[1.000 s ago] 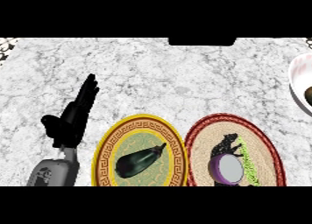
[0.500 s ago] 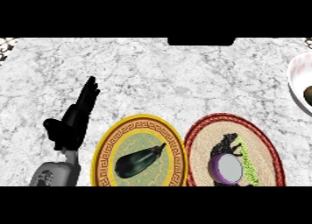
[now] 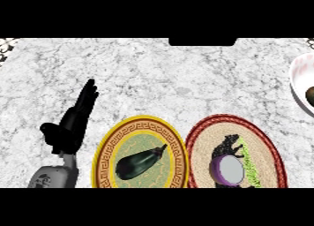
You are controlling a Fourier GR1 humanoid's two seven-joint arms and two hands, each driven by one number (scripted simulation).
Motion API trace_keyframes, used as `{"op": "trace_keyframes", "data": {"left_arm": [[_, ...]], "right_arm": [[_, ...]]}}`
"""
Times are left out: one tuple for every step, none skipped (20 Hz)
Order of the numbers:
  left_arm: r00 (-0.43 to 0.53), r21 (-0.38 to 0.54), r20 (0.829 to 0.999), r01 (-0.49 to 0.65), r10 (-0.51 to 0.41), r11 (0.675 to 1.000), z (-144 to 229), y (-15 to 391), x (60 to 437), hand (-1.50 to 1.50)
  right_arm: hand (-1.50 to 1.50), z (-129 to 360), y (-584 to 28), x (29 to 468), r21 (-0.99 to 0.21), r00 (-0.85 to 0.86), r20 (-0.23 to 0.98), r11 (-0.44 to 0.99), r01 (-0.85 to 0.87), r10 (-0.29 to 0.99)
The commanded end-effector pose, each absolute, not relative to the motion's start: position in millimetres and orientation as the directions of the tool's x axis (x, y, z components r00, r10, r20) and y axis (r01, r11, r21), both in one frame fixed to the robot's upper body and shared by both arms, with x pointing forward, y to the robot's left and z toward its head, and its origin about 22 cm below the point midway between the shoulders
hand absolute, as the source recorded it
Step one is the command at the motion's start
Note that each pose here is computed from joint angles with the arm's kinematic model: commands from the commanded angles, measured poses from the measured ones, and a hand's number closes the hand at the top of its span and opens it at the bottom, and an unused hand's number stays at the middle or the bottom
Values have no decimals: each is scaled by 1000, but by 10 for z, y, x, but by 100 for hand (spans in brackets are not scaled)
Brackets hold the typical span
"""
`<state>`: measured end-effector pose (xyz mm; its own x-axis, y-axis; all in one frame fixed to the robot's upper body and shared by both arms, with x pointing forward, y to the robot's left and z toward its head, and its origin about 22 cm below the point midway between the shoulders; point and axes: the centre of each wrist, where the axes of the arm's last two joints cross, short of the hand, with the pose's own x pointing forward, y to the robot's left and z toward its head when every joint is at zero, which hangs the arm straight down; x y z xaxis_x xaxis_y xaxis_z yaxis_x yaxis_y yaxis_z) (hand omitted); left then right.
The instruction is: Pick the squash from the placemat and place it in the bowl
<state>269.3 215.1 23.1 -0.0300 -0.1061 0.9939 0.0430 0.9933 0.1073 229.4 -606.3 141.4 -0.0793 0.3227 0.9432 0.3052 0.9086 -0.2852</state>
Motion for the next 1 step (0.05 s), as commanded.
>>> {"op": "trace_keyframes", "data": {"left_arm": [[-16,112,994,32,-112,993,197,2134,2728,0]], "right_arm": [[-150,1202,-6148,2016,-259,-145,943,935,241,298]]}}
